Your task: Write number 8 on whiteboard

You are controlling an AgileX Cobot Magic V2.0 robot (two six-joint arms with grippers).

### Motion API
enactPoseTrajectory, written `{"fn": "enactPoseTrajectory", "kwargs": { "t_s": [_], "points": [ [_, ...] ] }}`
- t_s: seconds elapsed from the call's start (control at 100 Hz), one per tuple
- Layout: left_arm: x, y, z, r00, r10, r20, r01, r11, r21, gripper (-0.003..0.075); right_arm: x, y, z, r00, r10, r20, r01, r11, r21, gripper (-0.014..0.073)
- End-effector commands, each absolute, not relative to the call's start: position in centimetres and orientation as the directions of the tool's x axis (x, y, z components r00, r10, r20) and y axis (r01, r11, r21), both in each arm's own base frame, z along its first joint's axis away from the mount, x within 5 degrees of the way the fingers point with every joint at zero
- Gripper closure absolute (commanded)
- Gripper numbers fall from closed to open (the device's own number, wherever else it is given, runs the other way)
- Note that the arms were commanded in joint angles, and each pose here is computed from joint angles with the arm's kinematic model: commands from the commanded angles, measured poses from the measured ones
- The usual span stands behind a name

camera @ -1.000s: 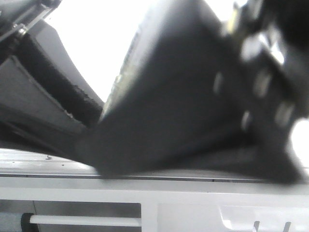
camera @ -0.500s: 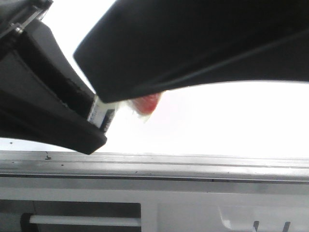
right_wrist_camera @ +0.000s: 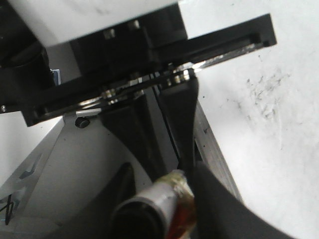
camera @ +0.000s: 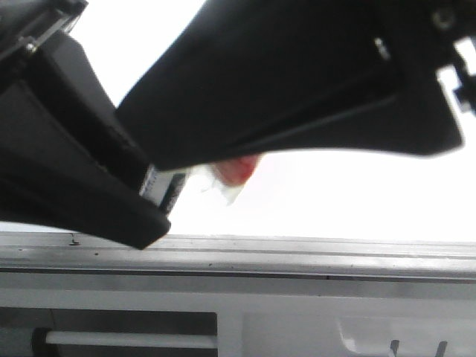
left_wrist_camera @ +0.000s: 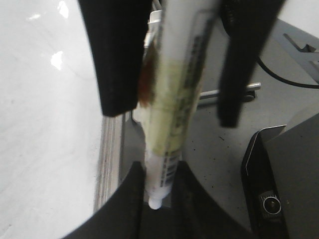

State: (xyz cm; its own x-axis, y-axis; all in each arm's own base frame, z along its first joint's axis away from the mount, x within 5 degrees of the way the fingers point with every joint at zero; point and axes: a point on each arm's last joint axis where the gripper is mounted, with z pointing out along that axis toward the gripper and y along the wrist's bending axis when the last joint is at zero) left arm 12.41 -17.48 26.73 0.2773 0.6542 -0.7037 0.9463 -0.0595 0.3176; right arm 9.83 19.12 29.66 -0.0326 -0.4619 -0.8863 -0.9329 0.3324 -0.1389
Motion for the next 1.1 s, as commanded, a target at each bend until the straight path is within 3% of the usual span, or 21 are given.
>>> {"fn": "enactPoseTrajectory", "kwargs": {
  "t_s": [0.0,0.09,0.37,0.44,0.57,0.65,0.88,1.09],
  "points": [
    [12.6,-17.8,28.3,0.269,0.609,-0.746,0.94,0.001,0.34,0.0741,10.0,19.2,31.3,-0.014,-0.384,-0.923,-0.919,0.37,-0.139,0.054],
    [12.6,-17.8,28.3,0.269,0.609,-0.746,0.94,0.001,0.34,0.0741,10.1,19.3,31.4,-0.009,-0.373,-0.928,-0.915,0.378,-0.143,0.0666],
    [12.9,-17.9,28.5,0.248,0.597,-0.763,0.94,0.042,0.338,0.0715,10.3,19.3,31.7,0.005,-0.345,-0.939,-0.904,0.4,-0.151,0.0664],
    [13.0,-18.0,28.8,0.217,0.577,-0.788,0.943,0.086,0.322,0.0604,10.4,19.3,31.7,0.005,-0.344,-0.939,-0.904,0.401,-0.152,0.066],
    [13.3,-18.0,29.3,0.12,0.525,-0.843,0.949,0.189,0.253,0.0258,10.3,19.1,31.9,0.026,-0.345,-0.938,-0.902,0.396,-0.17,0.0655],
    [13.2,-17.7,29.9,0.084,0.494,-0.866,0.943,0.241,0.229,0.0148,10.1,18.8,32.3,0.041,-0.334,-0.942,-0.9,0.396,-0.18,0.0655],
    [11.7,-13.6,33.9,0.011,0.302,-0.953,0.88,0.45,0.153,0.0204,9.2,16.9,33.2,0.097,-0.284,-0.954,-0.888,0.409,-0.212,0.0636],
    [9.1,-8.6,35.4,0.023,0.125,-0.992,0.752,0.652,0.099,0.0268,9.3,14.9,34.4,0.158,-0.169,-0.973,-0.826,0.516,-0.224,0.0633]
  ]
}}
